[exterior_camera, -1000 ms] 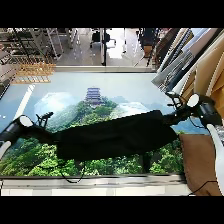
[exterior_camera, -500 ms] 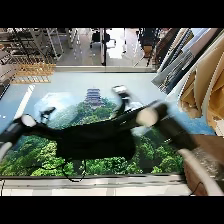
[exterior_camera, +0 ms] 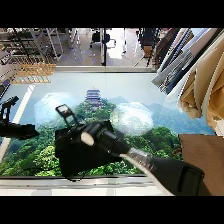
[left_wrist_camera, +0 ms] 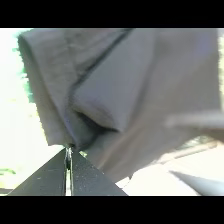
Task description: Fold the clothes and pants, and hang the long-sleeved shirts on hangers.
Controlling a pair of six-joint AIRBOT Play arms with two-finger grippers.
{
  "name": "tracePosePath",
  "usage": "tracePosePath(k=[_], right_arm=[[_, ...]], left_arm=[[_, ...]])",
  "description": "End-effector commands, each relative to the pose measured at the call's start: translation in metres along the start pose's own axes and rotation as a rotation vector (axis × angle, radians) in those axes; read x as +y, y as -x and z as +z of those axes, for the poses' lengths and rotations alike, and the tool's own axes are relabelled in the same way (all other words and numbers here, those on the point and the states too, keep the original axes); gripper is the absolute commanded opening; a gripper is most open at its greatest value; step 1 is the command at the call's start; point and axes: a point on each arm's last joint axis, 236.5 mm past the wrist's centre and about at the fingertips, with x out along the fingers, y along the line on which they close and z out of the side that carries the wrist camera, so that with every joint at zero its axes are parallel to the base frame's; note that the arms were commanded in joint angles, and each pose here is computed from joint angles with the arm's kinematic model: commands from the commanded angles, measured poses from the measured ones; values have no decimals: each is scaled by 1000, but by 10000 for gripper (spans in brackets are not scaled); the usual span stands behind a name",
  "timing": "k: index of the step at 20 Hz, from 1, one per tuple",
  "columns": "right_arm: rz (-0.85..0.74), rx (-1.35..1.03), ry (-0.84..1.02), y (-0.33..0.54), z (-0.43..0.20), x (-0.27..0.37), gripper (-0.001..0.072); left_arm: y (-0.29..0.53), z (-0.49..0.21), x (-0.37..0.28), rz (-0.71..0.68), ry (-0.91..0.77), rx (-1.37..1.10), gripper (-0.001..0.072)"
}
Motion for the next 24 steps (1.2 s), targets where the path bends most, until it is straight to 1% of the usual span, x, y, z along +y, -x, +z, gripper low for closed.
tracePosePath(k=[1, 3, 4, 5, 8, 10, 14, 17, 20, 22, 23, 24], right_arm=[[-209, 177, -54, 68, -11, -112, 501], [-273, 257, -215, 118, -39, -182, 502], [-268, 278, -283, 136, -56, -204, 502], [-224, 302, -351, 147, -79, -216, 513], [27, 338, -532, 141, -138, -218, 653], [123, 269, -613, 121, -157, -230, 675], [213, 241, -654, 82, -168, -248, 675], [358, 226, -664, 52, -159, -230, 674], [441, 229, -648, 23, -143, -201, 669], [470, 267, -647, 2, -132, -178, 636], [485, 272, -616, -7, -124, -165, 538], [498, 266, -566, -14, -112, -150, 330]], left_arm=[[-23, -7, -40, -168, -46, 51, 9], [-62, -22, -54, -197, -69, 130, 10], [-79, -33, -59, -205, -81, 185, 10], [-94, -45, -64, -216, -89, 243, 10], [-131, -69, -72, -234, -102, 377, 10], [-150, -69, -67, -222, -65, 393, 10], [-163, -46, -50, -172, -8, 299, 10], [-166, -30, -39, -143, 10, 229, 9], [-169, -18, -35, -125, 15, 177, 9], [-169, -16, -34, -123, 14, 171, 9], [-168, -16, -34, -123, 13, 170, 9], [-168, -16, -35, -124, 12, 170, 9]])
